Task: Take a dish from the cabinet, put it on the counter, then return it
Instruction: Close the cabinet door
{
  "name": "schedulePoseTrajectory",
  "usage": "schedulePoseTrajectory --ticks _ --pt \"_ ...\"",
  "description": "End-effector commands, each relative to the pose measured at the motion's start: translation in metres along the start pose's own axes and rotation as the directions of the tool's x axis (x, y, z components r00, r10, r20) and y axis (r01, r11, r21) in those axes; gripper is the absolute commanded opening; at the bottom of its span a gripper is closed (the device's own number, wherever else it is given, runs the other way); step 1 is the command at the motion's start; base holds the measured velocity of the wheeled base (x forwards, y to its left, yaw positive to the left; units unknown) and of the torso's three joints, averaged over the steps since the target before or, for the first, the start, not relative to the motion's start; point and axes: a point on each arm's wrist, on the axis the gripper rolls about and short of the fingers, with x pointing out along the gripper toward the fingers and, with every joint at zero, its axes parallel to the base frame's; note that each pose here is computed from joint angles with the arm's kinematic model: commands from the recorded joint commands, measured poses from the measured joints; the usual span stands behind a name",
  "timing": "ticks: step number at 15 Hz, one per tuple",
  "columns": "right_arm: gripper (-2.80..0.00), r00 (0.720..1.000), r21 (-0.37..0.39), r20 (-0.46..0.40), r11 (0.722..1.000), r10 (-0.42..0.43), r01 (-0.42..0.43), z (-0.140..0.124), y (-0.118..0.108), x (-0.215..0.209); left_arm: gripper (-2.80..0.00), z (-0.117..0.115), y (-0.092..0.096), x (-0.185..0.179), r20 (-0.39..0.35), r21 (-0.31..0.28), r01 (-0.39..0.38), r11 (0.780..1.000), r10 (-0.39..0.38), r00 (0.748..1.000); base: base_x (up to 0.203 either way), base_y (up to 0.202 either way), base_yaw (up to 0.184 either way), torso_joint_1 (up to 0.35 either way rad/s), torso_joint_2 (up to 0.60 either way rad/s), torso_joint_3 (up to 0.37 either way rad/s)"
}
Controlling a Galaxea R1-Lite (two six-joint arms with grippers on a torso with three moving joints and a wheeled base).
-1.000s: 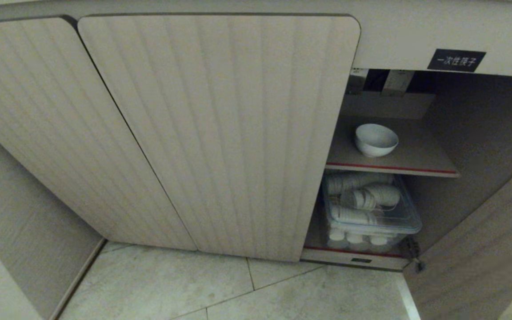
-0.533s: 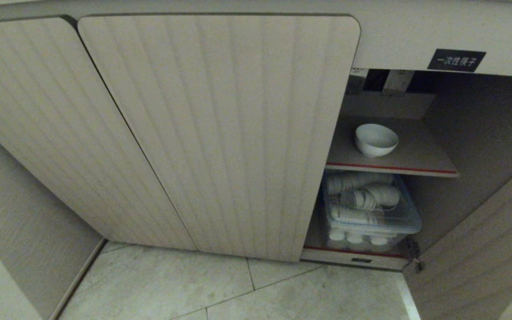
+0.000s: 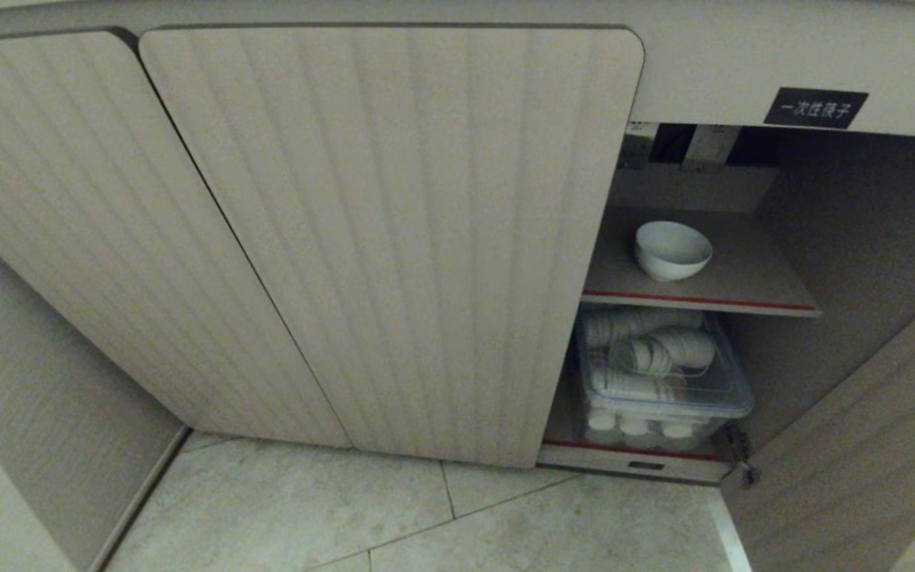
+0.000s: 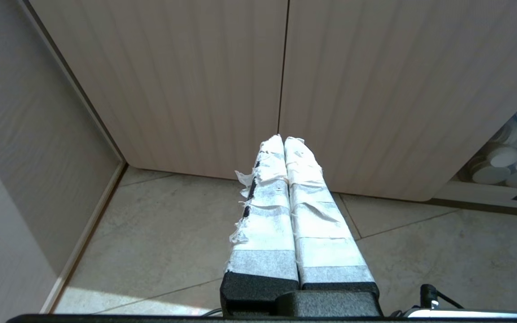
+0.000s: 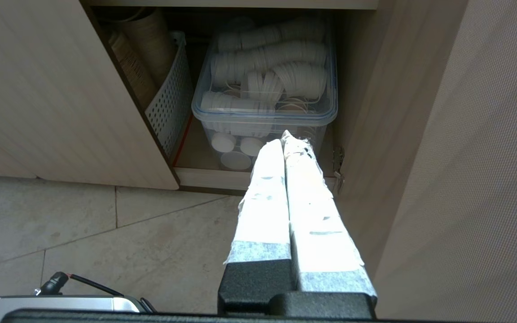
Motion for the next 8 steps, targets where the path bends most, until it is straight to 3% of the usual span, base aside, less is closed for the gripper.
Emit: schedulePoseTrajectory --ticks 1,6,8 --pt "-2.80 1.000 0.000 -0.001 1.000 0.000 0.000 0.0000 0.0000 0.0001 -2.80 -0.0001 0.0000 0.0000 0.000 -0.001 0.000 1.000 0.000 1.000 0.000 0.000 0.000 0.000 0.00 0.000" --pt "-2.80 1.000 0.000 -0.001 1.000 0.000 0.000 0.0000 0.0000 0.0001 -2.80 0.0000 0.0000 0.0000 0.001 -0.002 0.000 1.000 0.000 1.000 0.000 0.000 0.000 0.000 0.00 0.000" --pt "-2.80 1.000 0.000 -0.001 1.000 0.000 0.000 0.0000 0.0000 0.0001 -2.80 -0.0001 0.0000 0.0000 0.000 -0.002 0.000 1.000 0.000 1.000 -0.087 0.000 0.002 0.009 0.00 0.002"
